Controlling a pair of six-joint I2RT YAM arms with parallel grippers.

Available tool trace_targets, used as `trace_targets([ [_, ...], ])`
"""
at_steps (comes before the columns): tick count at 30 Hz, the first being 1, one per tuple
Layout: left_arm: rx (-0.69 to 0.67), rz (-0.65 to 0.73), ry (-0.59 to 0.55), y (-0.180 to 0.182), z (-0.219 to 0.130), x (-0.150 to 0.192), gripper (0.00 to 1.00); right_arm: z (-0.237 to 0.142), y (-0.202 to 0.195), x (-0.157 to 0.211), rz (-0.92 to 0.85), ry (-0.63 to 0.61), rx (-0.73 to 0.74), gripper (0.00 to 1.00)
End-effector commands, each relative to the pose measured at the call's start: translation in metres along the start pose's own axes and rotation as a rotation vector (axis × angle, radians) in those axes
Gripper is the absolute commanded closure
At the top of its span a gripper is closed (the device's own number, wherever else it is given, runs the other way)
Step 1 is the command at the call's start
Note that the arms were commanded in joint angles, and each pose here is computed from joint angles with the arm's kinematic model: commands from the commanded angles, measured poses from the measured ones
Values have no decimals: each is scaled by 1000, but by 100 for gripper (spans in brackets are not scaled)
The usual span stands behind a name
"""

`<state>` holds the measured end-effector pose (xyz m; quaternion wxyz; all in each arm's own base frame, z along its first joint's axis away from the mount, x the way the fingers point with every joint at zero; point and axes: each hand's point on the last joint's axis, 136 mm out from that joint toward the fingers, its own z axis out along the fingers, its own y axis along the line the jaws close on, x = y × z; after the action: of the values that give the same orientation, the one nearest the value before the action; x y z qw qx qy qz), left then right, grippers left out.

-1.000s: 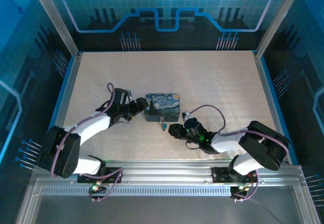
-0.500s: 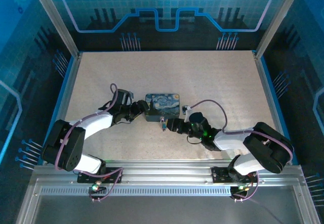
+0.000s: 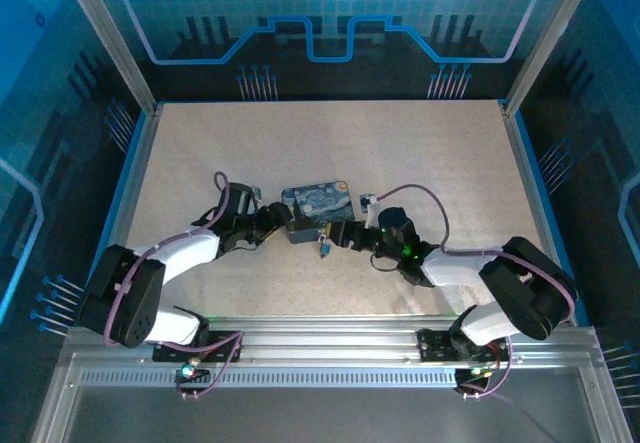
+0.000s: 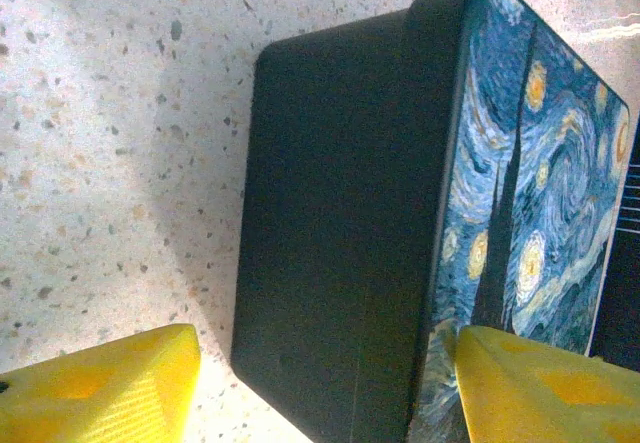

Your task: Unlock a padlock with a key

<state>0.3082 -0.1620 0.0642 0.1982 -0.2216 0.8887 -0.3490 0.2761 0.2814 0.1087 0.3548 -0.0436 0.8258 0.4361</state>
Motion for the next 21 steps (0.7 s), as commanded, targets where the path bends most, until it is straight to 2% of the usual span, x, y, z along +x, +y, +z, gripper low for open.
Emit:
trace_targets([
  [1, -66, -42, 53, 23, -2, 24, 31, 4, 4, -11, -80, -9, -26, 36],
  [11, -47, -54, 56, 21, -8, 37, 32, 13, -2, -17, -122, -19, -31, 35],
  [21, -43, -35, 32, 13, -12, 32, 31, 12, -5, -16, -126, -17, -43, 36],
])
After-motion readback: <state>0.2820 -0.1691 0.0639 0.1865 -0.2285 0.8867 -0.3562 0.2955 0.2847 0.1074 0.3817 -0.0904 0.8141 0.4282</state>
